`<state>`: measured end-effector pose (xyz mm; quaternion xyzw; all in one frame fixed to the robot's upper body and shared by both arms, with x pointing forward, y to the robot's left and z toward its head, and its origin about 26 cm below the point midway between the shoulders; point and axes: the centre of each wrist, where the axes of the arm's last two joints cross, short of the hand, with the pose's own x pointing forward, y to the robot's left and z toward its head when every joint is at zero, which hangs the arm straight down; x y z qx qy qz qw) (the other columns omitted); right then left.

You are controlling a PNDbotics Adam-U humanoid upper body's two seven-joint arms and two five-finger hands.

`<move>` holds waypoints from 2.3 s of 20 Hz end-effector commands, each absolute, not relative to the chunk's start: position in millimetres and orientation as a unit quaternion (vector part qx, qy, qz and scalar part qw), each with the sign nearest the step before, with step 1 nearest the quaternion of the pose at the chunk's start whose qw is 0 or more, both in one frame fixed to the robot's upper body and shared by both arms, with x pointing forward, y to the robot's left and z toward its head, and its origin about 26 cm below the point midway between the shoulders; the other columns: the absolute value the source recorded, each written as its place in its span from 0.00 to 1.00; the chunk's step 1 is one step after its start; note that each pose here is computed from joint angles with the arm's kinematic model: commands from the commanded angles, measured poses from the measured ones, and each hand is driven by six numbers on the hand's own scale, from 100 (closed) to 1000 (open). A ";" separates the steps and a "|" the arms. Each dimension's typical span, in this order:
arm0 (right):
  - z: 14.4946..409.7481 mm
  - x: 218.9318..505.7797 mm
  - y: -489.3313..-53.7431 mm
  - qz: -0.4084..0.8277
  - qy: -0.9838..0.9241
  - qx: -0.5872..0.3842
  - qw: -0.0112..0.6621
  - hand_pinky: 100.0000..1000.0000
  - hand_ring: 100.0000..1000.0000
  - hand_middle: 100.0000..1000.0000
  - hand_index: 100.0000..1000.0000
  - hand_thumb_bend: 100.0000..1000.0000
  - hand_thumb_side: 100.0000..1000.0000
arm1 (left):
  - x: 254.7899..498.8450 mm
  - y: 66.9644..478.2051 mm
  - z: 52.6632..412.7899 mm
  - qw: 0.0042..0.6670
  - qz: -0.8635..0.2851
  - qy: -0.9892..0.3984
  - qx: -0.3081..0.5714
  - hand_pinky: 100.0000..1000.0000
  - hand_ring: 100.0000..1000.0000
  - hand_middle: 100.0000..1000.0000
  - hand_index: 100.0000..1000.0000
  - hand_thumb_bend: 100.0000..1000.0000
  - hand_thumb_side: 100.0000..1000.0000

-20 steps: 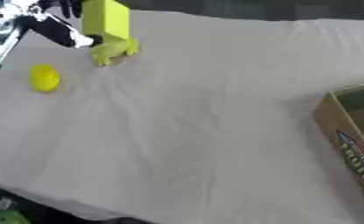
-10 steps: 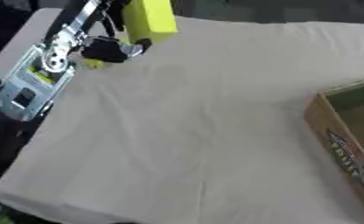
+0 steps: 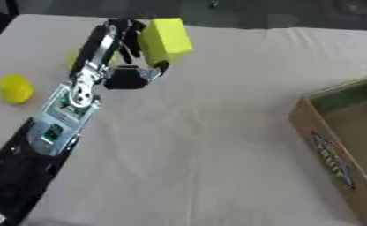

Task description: Pick up the objects with one hand, pass them to the other hand, and then place them into the box on the other side of the table.

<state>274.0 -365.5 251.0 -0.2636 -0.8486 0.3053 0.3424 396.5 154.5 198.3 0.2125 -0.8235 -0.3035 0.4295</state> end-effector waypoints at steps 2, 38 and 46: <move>270.3 277.3 -346.6 0.434 -0.801 -0.297 0.285 0.94 0.91 0.97 0.91 0.00 0.06 | 396.7 139.8 192.1 0.401 -0.300 -0.835 0.226 0.33 0.38 0.35 0.42 0.26 0.00; 302.0 300.0 -204.3 0.626 -0.692 -0.286 0.218 0.92 0.94 0.99 0.91 0.00 0.29 | 386.8 107.8 161.2 0.365 -0.299 -0.853 0.224 0.32 0.37 0.34 0.42 0.22 0.00; 304.2 299.2 -186.0 0.618 -0.691 -0.302 0.219 0.92 0.93 0.96 0.90 0.00 0.41 | 387.0 102.4 157.7 0.364 -0.297 -0.852 0.229 0.32 0.37 0.34 0.42 0.21 0.00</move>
